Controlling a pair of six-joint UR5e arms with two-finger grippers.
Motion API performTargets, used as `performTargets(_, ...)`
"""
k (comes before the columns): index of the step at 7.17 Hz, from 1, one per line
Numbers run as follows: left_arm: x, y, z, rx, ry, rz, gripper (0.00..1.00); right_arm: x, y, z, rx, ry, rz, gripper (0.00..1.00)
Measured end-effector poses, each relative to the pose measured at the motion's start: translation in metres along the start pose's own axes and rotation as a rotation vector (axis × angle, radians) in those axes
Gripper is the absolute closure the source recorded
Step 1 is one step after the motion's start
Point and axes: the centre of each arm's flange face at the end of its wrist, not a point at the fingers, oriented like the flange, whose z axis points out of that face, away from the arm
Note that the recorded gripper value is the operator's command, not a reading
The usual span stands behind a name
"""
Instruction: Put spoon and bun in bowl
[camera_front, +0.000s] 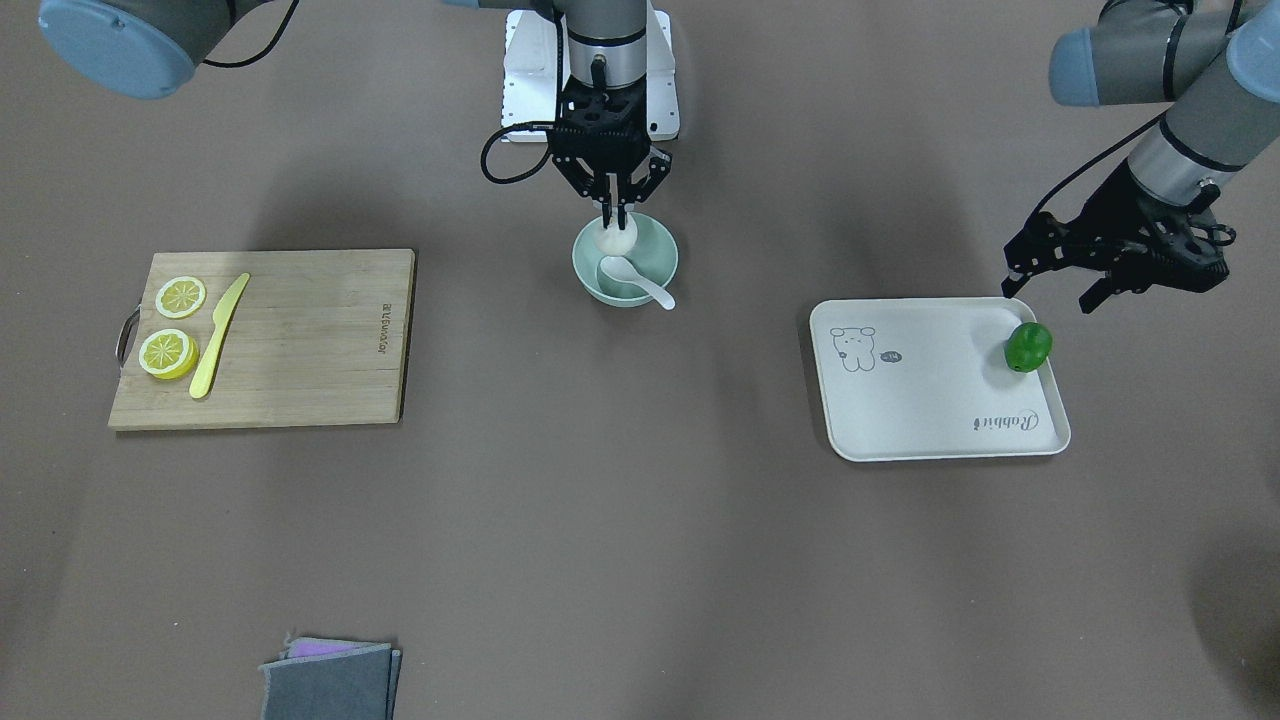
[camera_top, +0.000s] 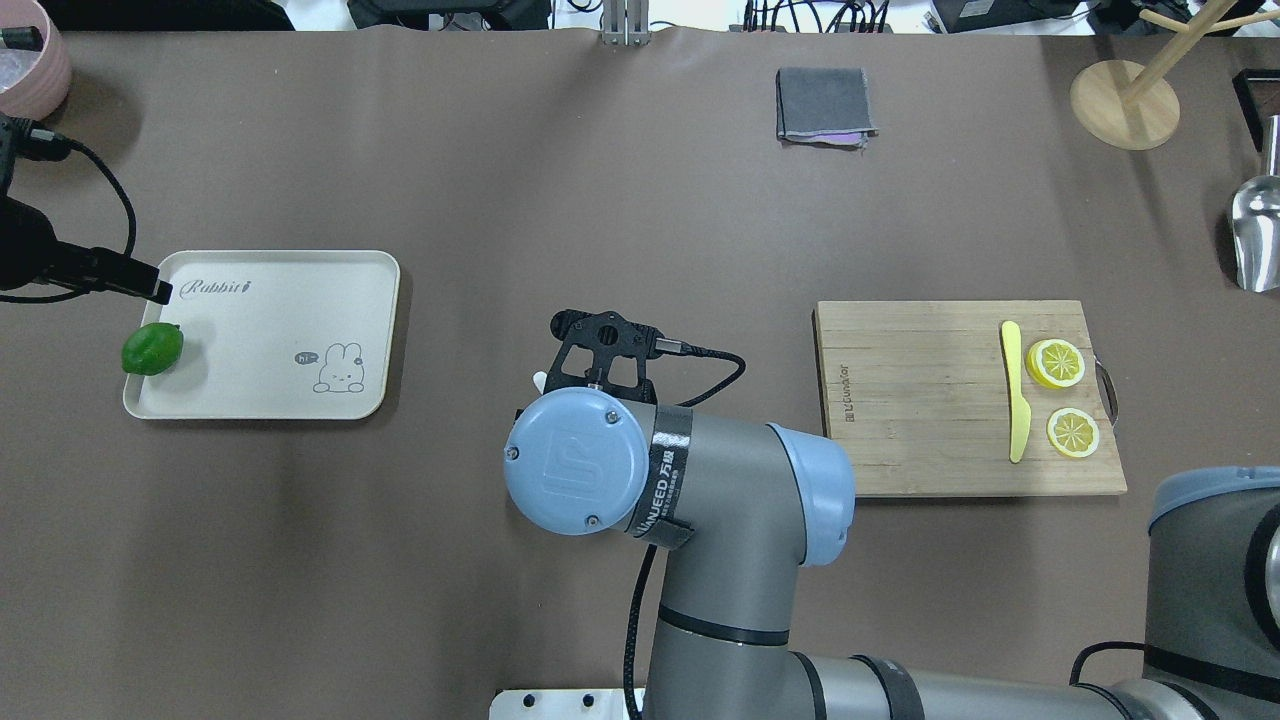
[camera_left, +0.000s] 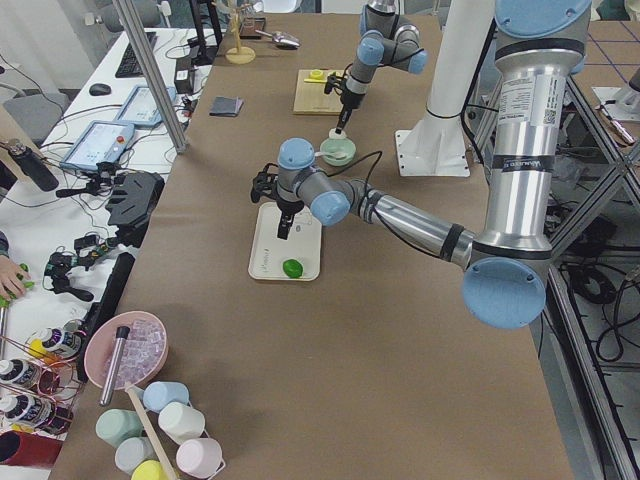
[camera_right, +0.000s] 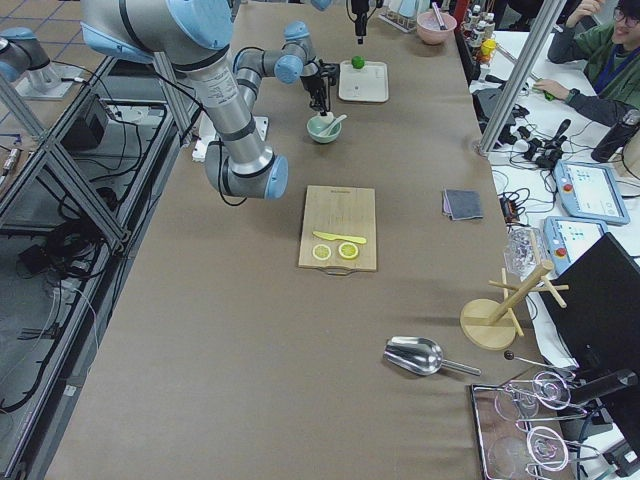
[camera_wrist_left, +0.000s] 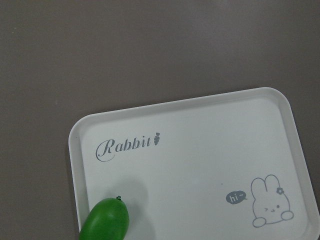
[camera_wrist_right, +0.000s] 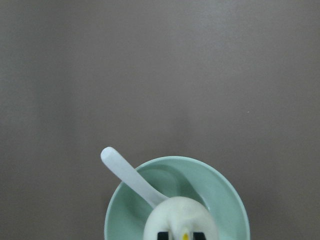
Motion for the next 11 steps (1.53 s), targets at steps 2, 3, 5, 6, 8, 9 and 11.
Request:
performTargets(2,0.000,0.000,0.001,-0.002,0.000,0.000,0.02,-0.007,0.000,-0.008,-0.004,-0.027,0.011,0.00)
performTargets(3,0.000,0.000,0.001,-0.002,-0.001,-0.001,0.02,-0.005,-0.013,-0.015,-0.002,-0.039,0.021,0.00)
performTargets(5,-0.005,0.001,0.002,0.007,-0.022,0.002,0.02,0.023,-0.077,-0.029,-0.028,-0.043,0.029,0.00)
performTargets(6,-0.010,0.002,0.003,0.019,-0.044,0.000,0.02,0.051,-0.116,-0.032,-0.033,-0.031,0.005,0.00)
performTargets(8,-0.034,0.013,0.005,0.048,-0.131,-0.006,0.02,0.115,-0.191,-0.035,-0.044,0.003,-0.061,0.00)
performTargets(9,-0.051,0.024,0.007,0.043,-0.177,0.025,0.02,0.150,-0.226,-0.036,-0.055,0.023,-0.099,0.00)
performTargets(11,-0.102,0.039,-0.015,-0.059,-0.164,0.121,0.02,0.249,-0.288,-0.039,-0.092,0.069,-0.222,0.00)
